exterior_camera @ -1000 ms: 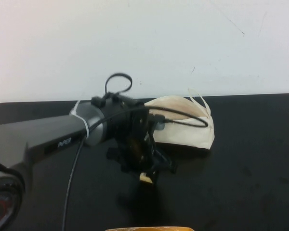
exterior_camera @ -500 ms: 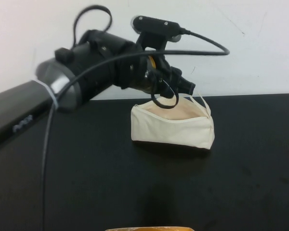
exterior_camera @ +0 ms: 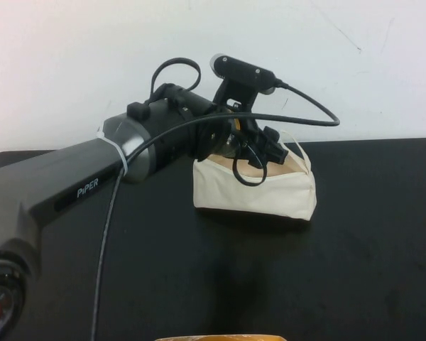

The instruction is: Put eraser into pencil case

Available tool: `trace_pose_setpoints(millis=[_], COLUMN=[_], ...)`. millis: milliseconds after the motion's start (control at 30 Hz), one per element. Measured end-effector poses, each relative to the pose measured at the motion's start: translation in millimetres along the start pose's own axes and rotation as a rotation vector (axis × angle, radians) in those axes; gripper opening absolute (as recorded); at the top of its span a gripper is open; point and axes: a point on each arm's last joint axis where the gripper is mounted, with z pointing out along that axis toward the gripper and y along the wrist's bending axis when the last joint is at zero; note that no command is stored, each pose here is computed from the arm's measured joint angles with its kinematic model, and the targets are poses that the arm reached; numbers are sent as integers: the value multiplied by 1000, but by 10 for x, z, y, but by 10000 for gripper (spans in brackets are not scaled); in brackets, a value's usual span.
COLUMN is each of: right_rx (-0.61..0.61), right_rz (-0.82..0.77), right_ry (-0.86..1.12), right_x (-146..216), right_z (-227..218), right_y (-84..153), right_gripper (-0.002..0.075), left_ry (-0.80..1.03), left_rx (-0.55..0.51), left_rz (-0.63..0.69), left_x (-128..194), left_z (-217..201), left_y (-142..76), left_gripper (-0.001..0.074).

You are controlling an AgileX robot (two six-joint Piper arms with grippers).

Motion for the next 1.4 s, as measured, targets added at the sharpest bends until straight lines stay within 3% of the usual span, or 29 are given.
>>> trace_pose_setpoints(millis=[167,233,400,500,733,1000,1167,1400], right_rx=[0,0,0,0,0,0,0,0], right_rz=[0,0,0,0,23,25,25,25], right_ry=[0,0,0,0,0,0,0,0], right_x=[0,0,0,0,0,0,0,0], right_z=[0,0,0,0,0,0,0,0], right_y=[0,0,0,0,0,0,0,0], right_gripper=[-1,-1,-1,-1,-1,-1,-1,-1], left_ry=[-7,-27,-147,-244,-438,-596,-572,-462], left_rx=[0,-4,-39,-79,-223,-299,-292,-184], left_rz=[0,5,65,125,219,139,115,-22], left_x=[-29,-91,-391,-581,-850,-700,-316,409], left_z=[-46,-143,-664,-1072,-2288,-3313,-3348,-2914], left_y=[2,9,55,97,238,346,355,295], left_gripper=[435,369,103,30,1,0,0,0])
